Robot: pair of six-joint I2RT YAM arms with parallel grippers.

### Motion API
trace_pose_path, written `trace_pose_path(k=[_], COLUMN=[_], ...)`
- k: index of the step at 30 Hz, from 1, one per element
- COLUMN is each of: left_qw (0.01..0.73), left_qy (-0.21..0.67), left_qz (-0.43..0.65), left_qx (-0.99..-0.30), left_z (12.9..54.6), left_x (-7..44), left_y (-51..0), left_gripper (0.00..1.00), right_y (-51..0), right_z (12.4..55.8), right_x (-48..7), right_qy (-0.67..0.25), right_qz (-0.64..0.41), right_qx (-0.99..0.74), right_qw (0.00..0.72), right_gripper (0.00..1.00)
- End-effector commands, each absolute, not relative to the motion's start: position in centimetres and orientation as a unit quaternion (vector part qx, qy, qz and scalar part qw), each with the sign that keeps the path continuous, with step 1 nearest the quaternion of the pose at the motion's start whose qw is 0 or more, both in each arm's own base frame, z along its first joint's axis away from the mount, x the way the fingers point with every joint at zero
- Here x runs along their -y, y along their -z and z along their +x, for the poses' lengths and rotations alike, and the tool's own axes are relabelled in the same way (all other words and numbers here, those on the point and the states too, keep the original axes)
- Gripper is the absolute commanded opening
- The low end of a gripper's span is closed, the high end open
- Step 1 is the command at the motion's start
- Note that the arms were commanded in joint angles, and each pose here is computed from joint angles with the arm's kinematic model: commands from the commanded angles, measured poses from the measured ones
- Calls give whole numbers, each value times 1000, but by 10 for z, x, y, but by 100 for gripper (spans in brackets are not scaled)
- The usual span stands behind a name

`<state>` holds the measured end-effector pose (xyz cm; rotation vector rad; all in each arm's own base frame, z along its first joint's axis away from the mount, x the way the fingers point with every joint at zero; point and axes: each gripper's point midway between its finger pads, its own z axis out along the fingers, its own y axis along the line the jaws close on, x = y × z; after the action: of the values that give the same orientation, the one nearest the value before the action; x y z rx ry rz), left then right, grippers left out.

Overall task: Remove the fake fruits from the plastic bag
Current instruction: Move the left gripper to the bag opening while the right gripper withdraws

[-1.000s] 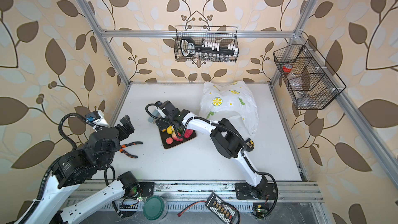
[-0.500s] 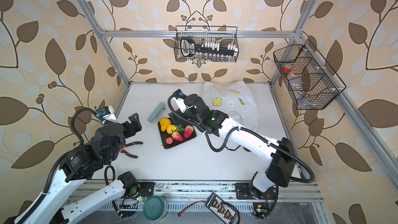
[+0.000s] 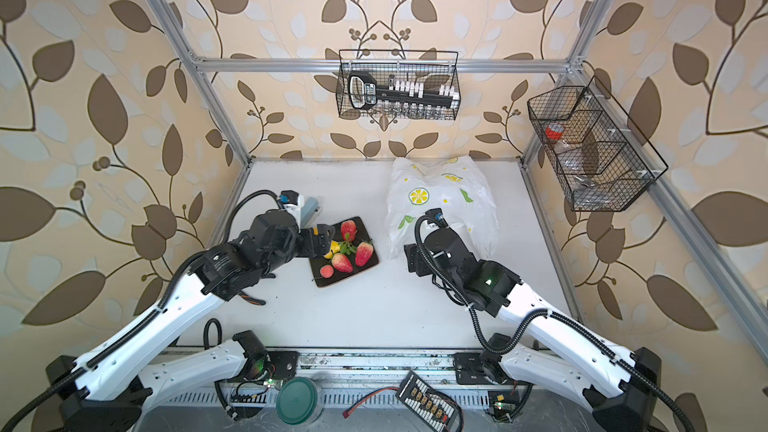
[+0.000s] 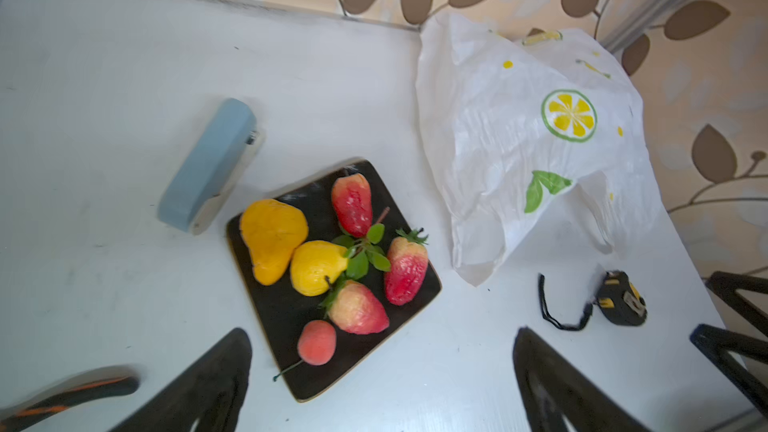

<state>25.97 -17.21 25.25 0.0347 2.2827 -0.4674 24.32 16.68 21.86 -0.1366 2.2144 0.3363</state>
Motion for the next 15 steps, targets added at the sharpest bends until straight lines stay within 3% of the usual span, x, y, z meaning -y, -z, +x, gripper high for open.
trace_pose_path(k=[1, 9, 15], left_qw=[352, 281, 222], left_qy=[268, 294, 254], left_qz=[93, 204, 246], left_qx=[-892, -891, -909], left_z=[247, 228, 248], left_x=[227, 317, 355], left_y=[-256, -206, -152], left_gripper=[97, 99, 92], right_y=[-204, -216, -216], right_z=[232, 224, 229], right_x=[-133, -94, -99], right_qy=[-99, -62, -60], right_qz=[17, 73, 69], right_qx=[-901, -885, -885], right_qw=[421, 455, 456], right_gripper=[80, 80, 80])
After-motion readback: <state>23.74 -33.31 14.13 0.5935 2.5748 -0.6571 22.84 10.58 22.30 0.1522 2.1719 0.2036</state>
